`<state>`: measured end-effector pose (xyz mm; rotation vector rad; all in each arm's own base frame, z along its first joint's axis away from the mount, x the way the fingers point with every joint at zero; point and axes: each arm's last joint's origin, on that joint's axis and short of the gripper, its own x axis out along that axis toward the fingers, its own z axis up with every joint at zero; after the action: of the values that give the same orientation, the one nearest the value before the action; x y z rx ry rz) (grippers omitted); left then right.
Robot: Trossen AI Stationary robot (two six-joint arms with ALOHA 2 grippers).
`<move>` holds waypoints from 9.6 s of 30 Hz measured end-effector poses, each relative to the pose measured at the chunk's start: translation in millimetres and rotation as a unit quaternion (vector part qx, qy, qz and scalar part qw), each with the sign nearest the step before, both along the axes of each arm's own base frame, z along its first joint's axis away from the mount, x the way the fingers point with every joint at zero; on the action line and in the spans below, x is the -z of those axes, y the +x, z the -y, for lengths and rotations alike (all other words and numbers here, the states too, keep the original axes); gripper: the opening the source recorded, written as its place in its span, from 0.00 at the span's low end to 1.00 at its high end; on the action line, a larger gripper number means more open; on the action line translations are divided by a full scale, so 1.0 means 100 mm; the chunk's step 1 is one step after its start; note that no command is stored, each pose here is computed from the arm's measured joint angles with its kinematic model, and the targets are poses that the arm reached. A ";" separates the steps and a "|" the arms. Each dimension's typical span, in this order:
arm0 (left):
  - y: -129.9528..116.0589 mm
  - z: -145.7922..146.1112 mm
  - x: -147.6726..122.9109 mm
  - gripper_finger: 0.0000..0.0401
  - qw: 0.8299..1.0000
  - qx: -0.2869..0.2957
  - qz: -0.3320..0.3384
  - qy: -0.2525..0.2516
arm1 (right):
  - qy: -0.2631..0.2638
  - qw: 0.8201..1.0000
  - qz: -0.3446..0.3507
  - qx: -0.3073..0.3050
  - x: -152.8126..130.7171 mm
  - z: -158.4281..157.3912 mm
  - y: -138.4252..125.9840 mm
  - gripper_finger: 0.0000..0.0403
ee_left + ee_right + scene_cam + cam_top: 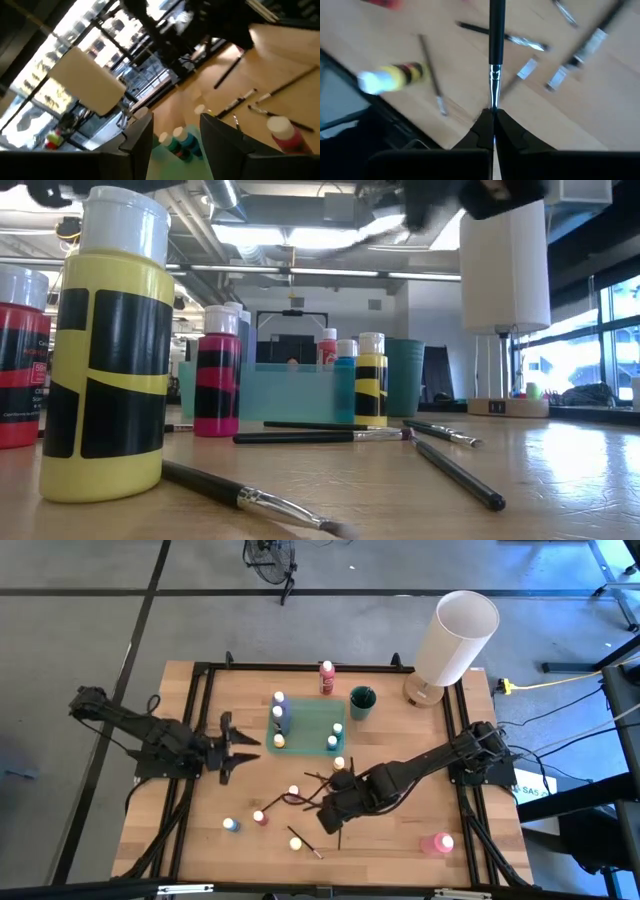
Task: Pick & Place Paint Supplies
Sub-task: Put the black paint brush into the dark green cup
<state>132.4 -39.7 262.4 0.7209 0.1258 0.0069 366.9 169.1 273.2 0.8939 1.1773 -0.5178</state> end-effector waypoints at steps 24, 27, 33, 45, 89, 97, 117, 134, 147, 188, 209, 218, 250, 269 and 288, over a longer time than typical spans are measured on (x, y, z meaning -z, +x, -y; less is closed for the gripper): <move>-0.12 0.77 0.13 0.24 0.872 0.061 -0.015 0.485 | -0.052 0.964 0.245 -0.092 -0.24 -0.02 0.39 0.00; -0.12 0.80 0.15 0.22 0.850 0.070 -0.019 0.523 | -0.053 0.956 0.272 -0.102 -0.28 -0.03 0.42 0.00; -0.12 0.81 0.15 0.19 0.834 0.077 -0.015 0.546 | -0.059 0.945 0.299 -0.117 -0.30 -0.05 0.47 0.00; -0.11 0.81 0.04 0.14 0.840 0.054 0.018 0.540 | -0.068 0.936 0.318 -0.130 -0.26 0.02 0.58 0.00; 0.07 0.61 0.00 0.04 0.831 -0.011 -0.014 0.555 | -0.099 0.931 0.342 -0.084 -0.31 0.51 0.77 0.00; 0.05 0.63 -0.01 0.03 0.850 -0.013 -0.002 0.527 | -0.100 0.930 0.342 -0.085 -0.31 0.51 0.77 0.00; 0.04 0.61 -0.11 0.33 0.898 -0.059 0.027 0.435 | -0.094 0.929 0.346 -0.086 -0.31 0.47 0.77 0.00; 0.05 0.62 -0.11 0.33 0.872 -0.040 0.029 0.487 | -0.094 0.926 0.355 -0.091 -0.33 0.44 0.77 0.00; 0.15 0.57 -0.08 0.33 0.866 -0.042 0.021 0.498 | -0.066 0.911 0.395 -0.094 -0.40 0.40 0.80 0.00; 0.33 0.54 -0.05 0.20 0.851 -0.040 0.036 0.522 | -0.065 0.917 0.381 -0.096 -0.37 0.41 0.79 0.00; 0.35 0.51 -0.04 0.07 0.891 -0.118 0.012 0.438 | -0.084 0.910 0.378 -0.148 -0.38 0.40 0.77 0.19; 0.24 0.43 -0.17 0.06 0.968 -0.125 0.089 0.200 | -0.096 0.900 0.379 -0.193 -0.38 0.36 0.75 0.33; 0.32 0.31 -0.18 0.06 0.939 0.236 0.101 -0.230 | -0.505 0.638 0.463 -0.352 -0.76 -0.31 0.59 0.44; 0.55 0.41 -0.06 0.06 0.933 0.233 0.094 -0.257 | -0.520 0.633 0.475 -0.322 -0.82 -0.13 0.67 0.44; 0.59 0.32 -0.05 0.07 0.946 0.200 0.104 -0.234 | -0.459 0.645 0.517 -0.326 -0.83 0.07 0.77 0.44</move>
<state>190.9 -71.6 267.7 0.2559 -0.2202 -0.3250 443.7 161.7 355.7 -0.2355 0.0002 0.0910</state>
